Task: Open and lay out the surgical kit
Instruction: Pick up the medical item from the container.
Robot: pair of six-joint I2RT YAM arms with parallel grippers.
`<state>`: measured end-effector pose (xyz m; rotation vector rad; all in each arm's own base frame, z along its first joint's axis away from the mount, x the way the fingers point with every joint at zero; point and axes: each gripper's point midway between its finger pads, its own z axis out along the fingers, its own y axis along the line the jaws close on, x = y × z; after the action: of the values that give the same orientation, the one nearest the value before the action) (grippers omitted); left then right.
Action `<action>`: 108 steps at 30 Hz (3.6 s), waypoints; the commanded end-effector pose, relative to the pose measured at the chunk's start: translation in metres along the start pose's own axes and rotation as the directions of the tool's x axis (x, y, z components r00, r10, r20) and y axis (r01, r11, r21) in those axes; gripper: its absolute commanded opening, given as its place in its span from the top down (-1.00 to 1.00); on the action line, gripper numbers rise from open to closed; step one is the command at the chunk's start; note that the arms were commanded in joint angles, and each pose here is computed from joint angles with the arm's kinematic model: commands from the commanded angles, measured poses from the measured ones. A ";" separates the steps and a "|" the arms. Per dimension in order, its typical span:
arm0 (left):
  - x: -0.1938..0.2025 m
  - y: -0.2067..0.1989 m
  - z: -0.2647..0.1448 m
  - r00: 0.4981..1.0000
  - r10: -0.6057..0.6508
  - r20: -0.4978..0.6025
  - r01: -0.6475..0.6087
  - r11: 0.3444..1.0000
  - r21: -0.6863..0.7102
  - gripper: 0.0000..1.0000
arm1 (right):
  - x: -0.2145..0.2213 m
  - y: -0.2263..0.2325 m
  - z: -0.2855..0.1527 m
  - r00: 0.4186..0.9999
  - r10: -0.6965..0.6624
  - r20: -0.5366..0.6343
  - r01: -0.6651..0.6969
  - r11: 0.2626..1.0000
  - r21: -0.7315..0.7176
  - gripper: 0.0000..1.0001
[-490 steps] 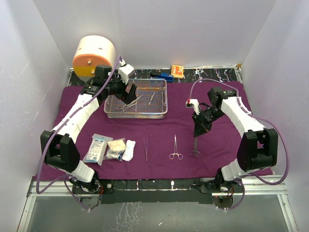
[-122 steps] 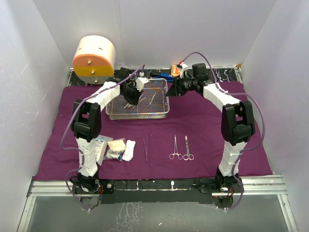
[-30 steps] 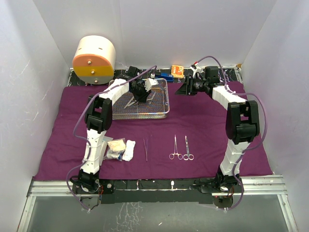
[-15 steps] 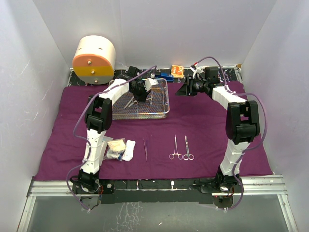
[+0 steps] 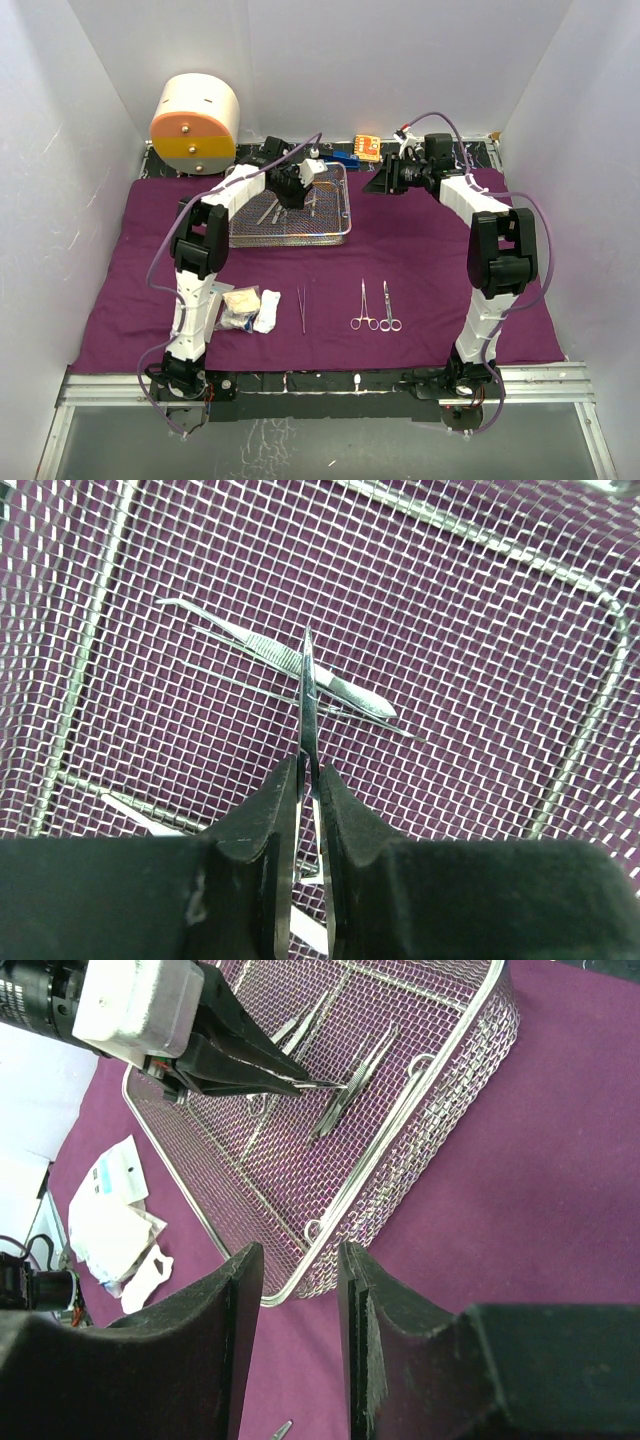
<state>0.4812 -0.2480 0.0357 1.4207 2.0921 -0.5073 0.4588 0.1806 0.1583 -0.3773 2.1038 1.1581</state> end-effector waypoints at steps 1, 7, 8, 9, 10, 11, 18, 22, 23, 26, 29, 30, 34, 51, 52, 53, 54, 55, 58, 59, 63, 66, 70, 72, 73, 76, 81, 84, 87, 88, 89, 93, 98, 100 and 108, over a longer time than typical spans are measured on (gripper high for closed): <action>-0.051 -0.004 -0.047 0.991 0.052 0.121 -0.047 0.998 -0.044 1.00 | -0.030 0.021 -0.003 0.993 -0.104 0.054 0.106 0.994 -0.035 0.33; -0.057 -0.010 -0.063 0.990 0.050 0.135 -0.043 0.998 -0.053 1.00 | -0.032 0.032 -0.004 0.985 -0.168 0.050 0.171 0.982 -0.075 0.34; -0.059 -0.011 -0.065 0.989 0.047 0.138 -0.040 0.998 -0.051 1.00 | -0.032 0.036 -0.004 0.980 -0.195 0.049 0.198 0.976 -0.089 0.34; -0.060 -0.013 -0.069 0.989 0.046 0.142 -0.039 0.998 -0.050 1.00 | -0.032 0.040 -0.004 0.974 -0.222 0.049 0.226 0.969 -0.097 0.34; -0.063 -0.015 -0.072 0.988 0.045 0.150 -0.039 0.998 -0.046 1.00 | -0.031 0.044 -0.004 0.965 -0.258 0.048 0.262 0.959 -0.105 0.35; -0.066 -0.017 -0.076 0.986 0.042 0.158 -0.036 0.998 -0.042 1.00 | -0.030 0.048 -0.004 0.955 -0.292 0.048 0.296 0.949 -0.110 0.35; -0.095 -0.043 -0.107 0.968 -0.013 0.250 0.004 0.999 0.036 1.00 | -0.032 0.074 -0.011 0.892 -0.448 0.065 0.452 0.881 -0.142 0.34; -0.116 -0.063 -0.128 0.945 -0.069 0.319 0.036 0.993 0.109 1.00 | -0.036 0.094 -0.015 0.850 -0.523 0.061 0.525 0.831 -0.183 0.30; -0.122 -0.068 -0.133 0.938 -0.091 0.335 0.047 0.990 0.136 1.00 | -0.038 0.099 -0.017 0.835 -0.546 0.063 0.547 0.815 -0.192 0.29; -0.135 -0.089 -0.146 0.914 -0.173 0.367 0.089 0.968 0.235 1.00 | -0.039 0.111 -0.021 0.792 -0.605 0.075 0.604 0.761 -0.236 0.27; -0.144 -0.110 -0.156 0.895 -0.221 0.388 0.102 0.947 0.305 1.00 | -0.038 0.119 -0.026 0.734 -0.672 0.099 0.671 0.694 -0.260 0.27; -0.147 -0.117 -0.159 0.892 -0.221 0.395 0.093 0.944 0.317 1.00 | -0.039 0.121 -0.027 0.716 -0.690 0.106 0.689 0.675 -0.264 0.27; -0.151 -0.145 -0.167 0.887 -0.219 0.407 0.061 0.928 0.366 1.00 | -0.040 0.136 -0.032 0.641 -0.754 0.144 0.757 0.590 -0.281 0.24; -0.155 -0.195 -0.179 0.863 -0.330 0.384 0.048 0.809 0.586 1.00 | 0.019 0.179 -0.055 0.458 -0.867 0.195 0.843 0.354 -0.405 0.29; -0.155 -0.195 -0.179 0.862 -0.332 0.383 0.048 0.807 0.589 1.00 | 0.020 0.179 -0.055 0.453 -0.870 0.194 0.845 0.350 -0.404 0.30; -0.156 -0.195 -0.179 0.862 -0.333 0.382 0.049 0.805 0.592 1.00 | 0.021 0.179 -0.055 0.451 -0.872 0.192 0.845 0.348 -0.406 0.30; -0.155 -0.196 -0.178 0.862 -0.334 0.380 0.049 0.803 0.594 1.00 | 0.021 0.178 -0.055 0.449 -0.873 0.192 0.846 0.346 -0.406 0.31; -0.155 -0.197 -0.178 0.863 -0.335 0.379 0.049 0.801 0.597 1.00 | 0.021 0.178 -0.054 0.447 -0.873 0.193 0.846 0.343 -0.408 0.31; -0.154 -0.199 -0.177 0.865 -0.335 0.373 0.047 0.795 0.605 1.00 | 0.021 0.179 -0.053 0.447 -0.872 0.201 0.846 0.340 -0.410 0.31; -0.153 -0.200 -0.176 0.866 -0.338 0.368 0.050 0.792 0.609 1.00 | 0.020 0.179 -0.052 0.446 -0.872 0.202 0.847 0.339 -0.410 0.31; -0.150 -0.205 -0.171 0.871 -0.343 0.353 0.057 0.783 0.620 1.00 | 0.018 0.181 -0.051 0.447 -0.870 0.210 0.847 0.335 -0.412 0.31; -0.149 -0.207 -0.168 0.874 -0.340 0.348 0.055 0.779 0.624 1.00 | 0.017 0.181 -0.051 0.444 -0.871 0.210 0.849 0.333 -0.411 0.31; -0.148 -0.208 -0.166 0.876 -0.344 0.339 0.059 0.773 0.631 1.00 | 0.017 0.182 -0.052 0.438 -0.875 0.208 0.850 0.328 -0.413 0.30; -0.148 -0.209 -0.165 0.876 -0.342 0.339 0.056 0.772 0.633 1.00 | 0.019 0.183 -0.052 0.432 -0.878 0.205 0.850 0.321 -0.417 0.30; -0.149 -0.209 -0.165 0.877 -0.342 0.338 0.057 0.772 0.634 1.00 | 0.020 0.182 -0.052 0.429 -0.881 0.199 0.850 0.320 -0.418 0.31; -0.149 -0.210 -0.164 0.878 -0.342 0.335 0.056 0.769 0.636 1.00 | 0.021 0.179 -0.051 0.419 -0.888 0.188 0.854 0.315 -0.414 0.35; -0.146 -0.213 -0.162 0.880 -0.344 0.327 0.059 0.763 0.643 1.00 | 0.021 0.179 -0.050 0.416 -0.890 0.189 0.855 0.311 -0.415 0.40; -0.145 -0.214 -0.160 0.882 -0.344 0.323 0.059 0.760 0.647 1.00 | 0.020 0.179 -0.049 0.411 -0.892 0.187 0.857 0.307 -0.415 0.41; -0.144 -0.216 -0.159 0.883 -0.345 0.318 0.061 0.756 0.651 1.00 | 0.020 0.179 -0.049 0.403 -0.897 0.183 0.859 0.302 -0.415 0.41; -0.144 -0.216 -0.158 0.884 -0.345 0.316 0.062 0.756 0.651 1.00 | 0.020 0.179 -0.049 0.401 -0.898 0.182 0.859 0.300 -0.415 0.42; -0.144 -0.217 -0.158 0.884 -0.344 0.315 0.061 0.755 0.653 1.00 | 0.020 0.179 -0.049 0.401 -0.898 0.180 0.859 0.300 -0.415 0.42; -0.143 -0.218 -0.156 0.886 -0.345 0.310 0.064 0.753 0.655 1.00 | 0.022 0.179 -0.050 0.397 -0.901 0.177 0.859 0.296 -0.419 0.45; -0.143 -0.218 -0.155 0.887 -0.345 0.307 0.066 0.753 0.655 1.00 | 0.025 0.177 -0.050 0.393 -0.903 0.172 0.857 0.292 -0.425 0.52; -0.142 -0.218 -0.154 0.888 -0.344 0.304 0.067 0.752 0.655 1.00 | 0.026 0.178 -0.049 0.392 -0.904 0.173 0.856 0.290 -0.428 0.54; -0.142 -0.219 -0.153 0.890 -0.342 0.301 0.067 0.751 0.657 1.00 | 0.030 0.179 -0.050 0.392 -0.904 0.170 0.851 0.286 -0.442 0.65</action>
<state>0.2945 -0.3399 0.2318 1.2106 1.8546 -1.5462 0.3166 0.2382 0.2491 -1.6429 1.2672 0.9064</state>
